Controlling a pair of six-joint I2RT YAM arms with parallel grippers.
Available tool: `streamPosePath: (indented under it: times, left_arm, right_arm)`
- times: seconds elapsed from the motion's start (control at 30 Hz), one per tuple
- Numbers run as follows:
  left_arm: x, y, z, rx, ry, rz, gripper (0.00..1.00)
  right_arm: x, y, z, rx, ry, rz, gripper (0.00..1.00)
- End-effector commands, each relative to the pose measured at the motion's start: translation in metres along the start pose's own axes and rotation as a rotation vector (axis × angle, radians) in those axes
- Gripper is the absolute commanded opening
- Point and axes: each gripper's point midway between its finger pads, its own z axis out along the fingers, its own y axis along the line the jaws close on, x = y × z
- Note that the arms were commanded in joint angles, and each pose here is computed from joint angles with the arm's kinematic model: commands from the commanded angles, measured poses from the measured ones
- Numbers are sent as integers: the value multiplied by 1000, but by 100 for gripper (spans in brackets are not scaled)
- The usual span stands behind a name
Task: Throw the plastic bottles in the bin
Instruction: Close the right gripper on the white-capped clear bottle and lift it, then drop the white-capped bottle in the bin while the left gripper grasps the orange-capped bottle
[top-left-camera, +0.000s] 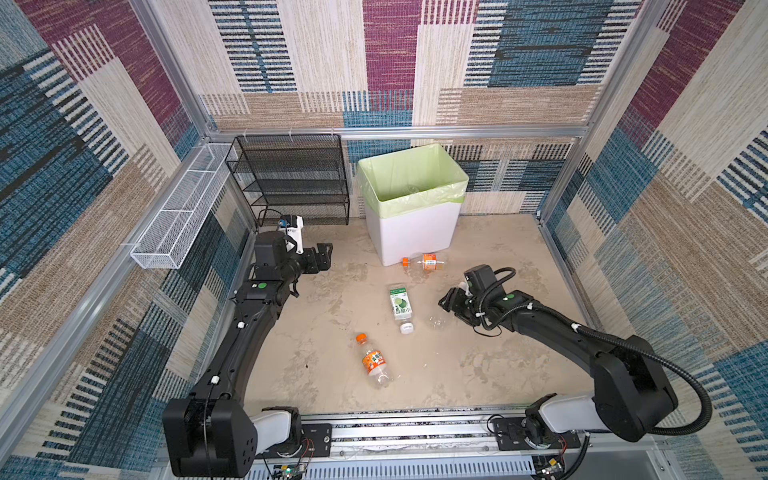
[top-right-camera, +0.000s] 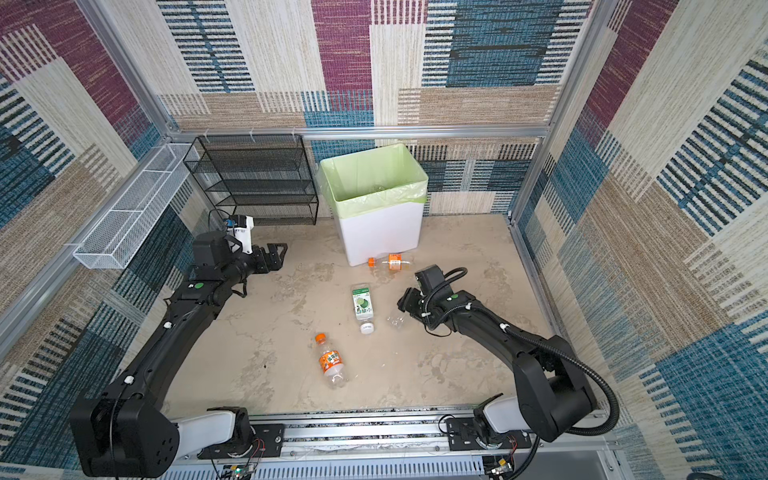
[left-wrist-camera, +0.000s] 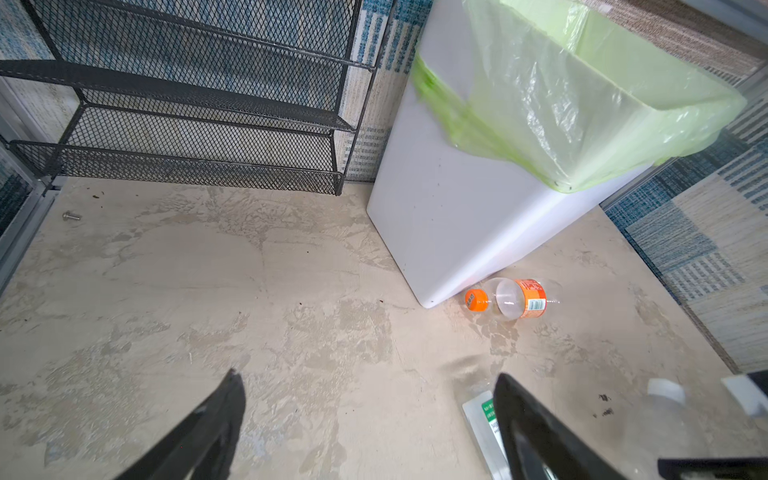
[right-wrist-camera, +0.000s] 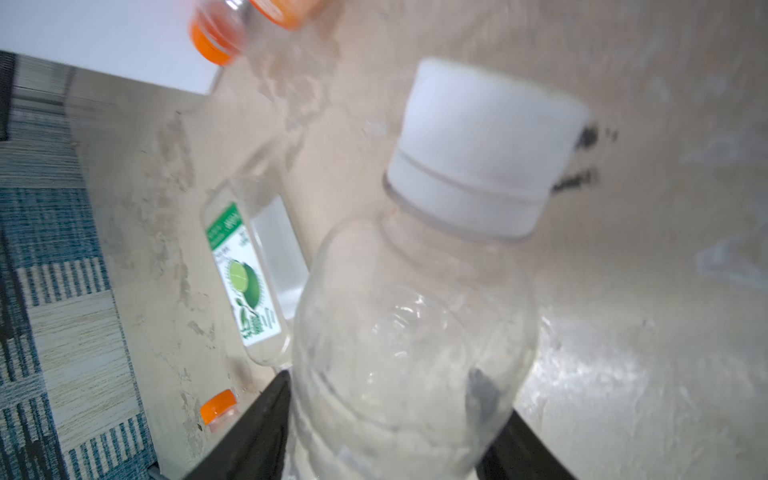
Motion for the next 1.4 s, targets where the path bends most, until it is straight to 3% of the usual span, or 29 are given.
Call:
streamPosePath:
  times: [0.0, 0.23, 0.47, 0.67, 0.87, 1.0, 1.07, 1.17, 1.23, 1.37]
  left_arm:
    - [-2, -6, 3, 37, -13, -20, 92]
    - [1, -7, 7, 45, -8, -13, 91]
    - [3, -23, 3, 51, -22, 49, 91]
    - [8, -52, -2, 80, -22, 136, 91]
    - [19, -59, -23, 113, -57, 51, 91]
    - [31, -62, -39, 106, -42, 6, 91]
    - [38, -59, -49, 74, -36, -20, 91]
    - [47, -55, -62, 35, -49, -60, 92]
    - [56, -51, -67, 13, -39, -86, 93]
    - [75, -52, -73, 6, 35, -142, 92]
  right_arm:
    - [-53, 22, -21, -8, -195, -221, 64]
    - [-123, 61, -78, -54, -472, -368, 62]
    - [-164, 110, -165, -188, -853, -507, 64]
    - [-173, 139, -242, -290, -1151, -620, 63]
    - [-156, 142, -337, -371, -1522, -658, 63]
    - [-153, 147, -378, -417, -1685, -645, 61]
    - [-165, 160, -380, -426, -1698, -639, 60]
    - [-197, 198, -357, -463, -1612, -664, 59]
    - [-228, 228, -318, -458, -1483, -695, 60]
    - [-286, 277, -213, -347, -1120, -778, 76]
